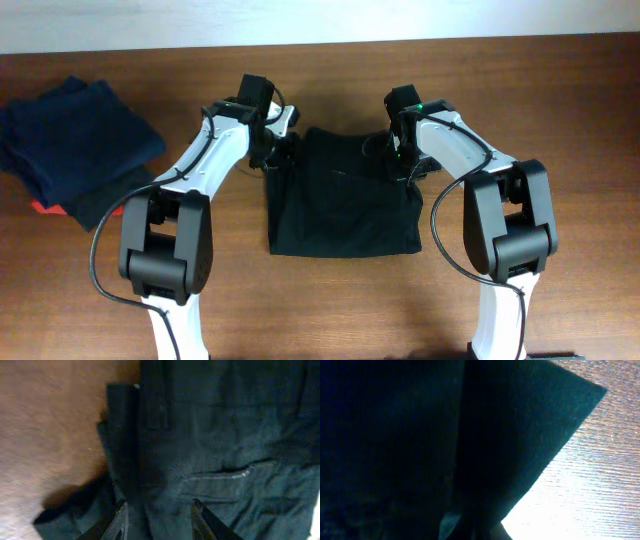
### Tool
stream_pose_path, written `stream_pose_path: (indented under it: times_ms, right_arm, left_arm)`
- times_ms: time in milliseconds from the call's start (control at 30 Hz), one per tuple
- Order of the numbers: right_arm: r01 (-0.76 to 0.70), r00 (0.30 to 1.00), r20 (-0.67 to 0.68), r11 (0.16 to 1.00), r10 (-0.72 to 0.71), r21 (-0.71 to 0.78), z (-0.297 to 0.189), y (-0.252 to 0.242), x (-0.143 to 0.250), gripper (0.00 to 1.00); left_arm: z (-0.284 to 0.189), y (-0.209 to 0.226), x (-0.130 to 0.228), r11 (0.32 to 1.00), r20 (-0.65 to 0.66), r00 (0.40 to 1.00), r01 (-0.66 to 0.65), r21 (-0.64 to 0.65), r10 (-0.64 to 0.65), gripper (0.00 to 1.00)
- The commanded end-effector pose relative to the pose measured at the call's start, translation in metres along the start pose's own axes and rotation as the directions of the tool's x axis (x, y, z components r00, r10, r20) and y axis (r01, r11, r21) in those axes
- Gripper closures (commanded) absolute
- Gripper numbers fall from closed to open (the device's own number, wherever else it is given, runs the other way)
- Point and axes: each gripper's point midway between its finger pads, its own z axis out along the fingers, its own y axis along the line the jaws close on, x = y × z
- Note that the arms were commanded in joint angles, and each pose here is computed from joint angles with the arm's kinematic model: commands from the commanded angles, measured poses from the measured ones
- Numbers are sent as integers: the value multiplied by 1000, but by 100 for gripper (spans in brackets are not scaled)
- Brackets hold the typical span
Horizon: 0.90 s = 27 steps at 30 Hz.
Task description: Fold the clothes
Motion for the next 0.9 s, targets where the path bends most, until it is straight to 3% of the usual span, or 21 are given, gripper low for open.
stream_pose_path:
  times_ms: [0, 333, 367, 433, 500, 633, 700, 867]
  right_arm:
    - [-14, 995, -98, 997, 22, 75, 31, -18, 20, 96]
    - [-14, 995, -102, 997, 21, 75, 31, -18, 21, 96]
    - [-13, 995, -102, 997, 21, 75, 31, -18, 21, 96]
    - [-13, 994, -104, 997, 21, 76, 31, -19, 22, 96]
    - [-12, 994, -106, 997, 20, 76, 31, -19, 22, 96]
    - [-13, 994, -109, 997, 21, 77, 31, -19, 23, 96]
    - [-21, 993, -111, 997, 30, 76, 31, -22, 23, 96]
    - [-55, 989, -131, 995, 65, 80, 32, -35, 28, 96]
  left_arm:
    - [-9, 12, -11, 997, 47, 999, 12, -76, -9, 58]
    - [30, 8, -8, 1000, 9, 1000, -2, -19, 3, 56]
    - [31, 7, -6, 1000, 2, 1000, -2, -16, 2, 62]
    - [33, -8, 4, 999, -41, 999, -1, 45, 3, 92]
    - [32, -10, 21, 998, -109, 994, 30, 50, -25, 98]
    - [17, 1, 60, 987, -270, 950, 162, -2, -156, 99]
    - [-3, -15, 75, 968, -364, 908, 245, 54, -209, 99]
    - [-44, -34, 86, 941, -421, 866, 329, 80, -268, 99]
